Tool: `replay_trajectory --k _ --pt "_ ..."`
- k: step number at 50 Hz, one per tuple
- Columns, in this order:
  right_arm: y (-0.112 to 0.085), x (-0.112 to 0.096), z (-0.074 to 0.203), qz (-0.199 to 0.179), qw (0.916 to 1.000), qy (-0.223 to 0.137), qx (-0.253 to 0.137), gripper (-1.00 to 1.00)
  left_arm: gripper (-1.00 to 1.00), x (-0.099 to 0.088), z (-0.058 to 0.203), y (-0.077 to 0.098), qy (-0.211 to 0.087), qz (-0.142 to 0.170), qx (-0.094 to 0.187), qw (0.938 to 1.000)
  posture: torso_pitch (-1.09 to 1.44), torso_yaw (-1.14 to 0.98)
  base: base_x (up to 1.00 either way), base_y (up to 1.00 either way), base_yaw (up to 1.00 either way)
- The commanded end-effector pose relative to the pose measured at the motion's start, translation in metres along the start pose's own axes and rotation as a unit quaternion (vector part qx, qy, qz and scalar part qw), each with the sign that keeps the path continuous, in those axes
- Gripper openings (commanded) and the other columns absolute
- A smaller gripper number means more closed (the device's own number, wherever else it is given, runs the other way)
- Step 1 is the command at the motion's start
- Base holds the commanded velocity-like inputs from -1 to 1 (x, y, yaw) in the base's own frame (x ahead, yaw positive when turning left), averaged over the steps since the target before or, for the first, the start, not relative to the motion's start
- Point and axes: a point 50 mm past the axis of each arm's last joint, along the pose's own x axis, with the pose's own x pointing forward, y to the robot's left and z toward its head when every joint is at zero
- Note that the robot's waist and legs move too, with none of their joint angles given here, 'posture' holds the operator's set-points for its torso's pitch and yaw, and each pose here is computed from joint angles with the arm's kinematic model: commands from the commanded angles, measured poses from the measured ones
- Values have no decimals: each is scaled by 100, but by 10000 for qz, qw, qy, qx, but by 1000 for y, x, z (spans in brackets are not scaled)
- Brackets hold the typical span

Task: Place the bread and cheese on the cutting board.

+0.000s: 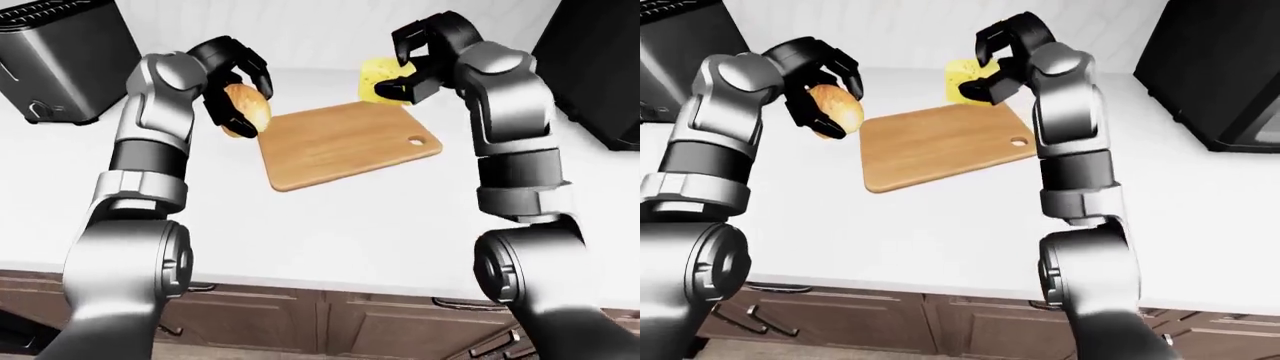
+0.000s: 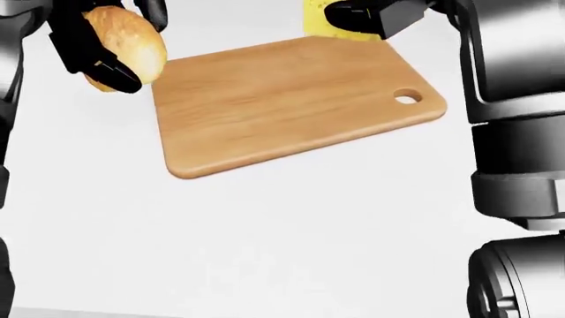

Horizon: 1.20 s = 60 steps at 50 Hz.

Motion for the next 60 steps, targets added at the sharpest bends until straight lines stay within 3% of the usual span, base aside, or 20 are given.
replay_trajectory --k 1,11,12,18,29,41,43,56,57,58,60 --pt "-11 -1 27 -353 9973 -613 -194 -98 -97 -10 21 23 -369 458 139 9982 0 0 0 0 0" --pt "-3 30 18 -596 9971 -245 -394 -98 -97 -11 16 25 -332 479 30 9983 0 0 0 0 0" --pt "-1 32 17 -579 9974 -230 -354 -98 -97 -11 17 26 -389 484 -206 9979 0 0 0 0 0" --pt "14 39 8 -605 9966 -167 -532 -97 -97 -10 9 22 -311 445 -99 9985 0 0 0 0 0" --pt "18 42 -11 -721 9935 -56 -880 -95 -98 -7 2 14 -321 434 -75 9985 0 0 0 0 0" --pt "16 42 -16 -726 9943 -12 -775 -95 -97 -7 -4 16 -234 487 -125 9985 0 0 0 0 0" --pt "16 42 -20 -740 9943 -2 -763 -95 -98 -7 -8 15 -241 475 -303 9981 0 0 0 0 0" --pt "13 42 -29 -773 9939 104 -774 -98 -98 -7 -7 13 -250 477 -188 9984 0 0 0 0 0" --pt "13 42 -29 -780 9939 103 -775 -75 -98 -7 -8 12 -258 477 -186 9984 0 0 0 0 0" --pt "13 42 -27 -777 9939 100 -779 100 -98 -7 -7 13 -263 478 -184 9983 0 0 0 0 0" --pt "14 42 -26 -754 9936 95 -830 100 -98 -8 -6 14 -263 472 -173 9984 0 0 0 0 0"
